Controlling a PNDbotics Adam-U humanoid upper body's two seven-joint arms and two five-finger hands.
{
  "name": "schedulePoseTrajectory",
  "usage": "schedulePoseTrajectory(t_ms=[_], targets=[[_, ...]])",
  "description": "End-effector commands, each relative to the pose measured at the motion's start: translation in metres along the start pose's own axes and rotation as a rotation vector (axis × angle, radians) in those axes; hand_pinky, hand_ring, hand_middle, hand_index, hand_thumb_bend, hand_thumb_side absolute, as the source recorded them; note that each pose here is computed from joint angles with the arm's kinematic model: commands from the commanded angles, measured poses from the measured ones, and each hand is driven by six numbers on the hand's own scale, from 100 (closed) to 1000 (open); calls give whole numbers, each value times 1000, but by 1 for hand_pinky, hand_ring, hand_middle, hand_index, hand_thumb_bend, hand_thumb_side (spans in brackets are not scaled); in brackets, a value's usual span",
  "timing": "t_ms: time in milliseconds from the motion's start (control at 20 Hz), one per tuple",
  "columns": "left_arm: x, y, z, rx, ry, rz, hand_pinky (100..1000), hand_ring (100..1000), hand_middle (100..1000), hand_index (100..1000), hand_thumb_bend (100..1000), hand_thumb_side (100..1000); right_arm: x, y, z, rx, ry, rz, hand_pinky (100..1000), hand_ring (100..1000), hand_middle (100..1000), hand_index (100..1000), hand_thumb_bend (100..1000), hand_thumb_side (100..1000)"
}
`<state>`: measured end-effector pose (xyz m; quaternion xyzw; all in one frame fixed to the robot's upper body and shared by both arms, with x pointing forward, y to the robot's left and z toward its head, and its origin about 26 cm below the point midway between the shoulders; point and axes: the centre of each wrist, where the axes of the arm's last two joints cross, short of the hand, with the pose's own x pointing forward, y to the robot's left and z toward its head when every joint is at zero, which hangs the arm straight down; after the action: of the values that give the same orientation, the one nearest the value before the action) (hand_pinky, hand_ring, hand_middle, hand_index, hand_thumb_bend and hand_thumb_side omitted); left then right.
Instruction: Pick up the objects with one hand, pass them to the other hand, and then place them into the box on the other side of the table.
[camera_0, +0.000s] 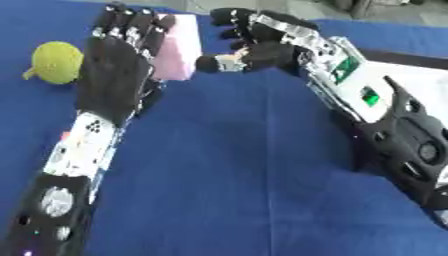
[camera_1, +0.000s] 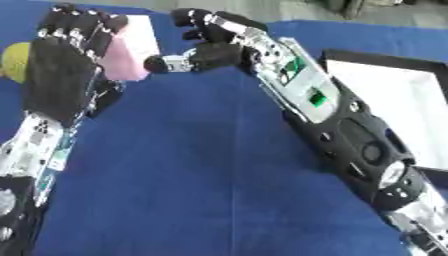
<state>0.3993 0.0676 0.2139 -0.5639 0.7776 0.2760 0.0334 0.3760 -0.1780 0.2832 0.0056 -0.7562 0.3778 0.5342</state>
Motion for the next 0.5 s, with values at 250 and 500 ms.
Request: schedulePoseTrajectory(t_ms=[250, 500], targets=[[4, 1, -10, 5, -22, -25, 701, 531, 511, 688, 308, 100, 14, -2, 2, 14, -42, 12, 1000, 1000, 1000, 1000, 669, 359], [5, 0, -11, 11, -23, -33, 693, 525, 505, 685, 308, 100, 18, 0, 3, 21, -49, 12, 1000, 1000, 1000, 1000, 668, 362]])
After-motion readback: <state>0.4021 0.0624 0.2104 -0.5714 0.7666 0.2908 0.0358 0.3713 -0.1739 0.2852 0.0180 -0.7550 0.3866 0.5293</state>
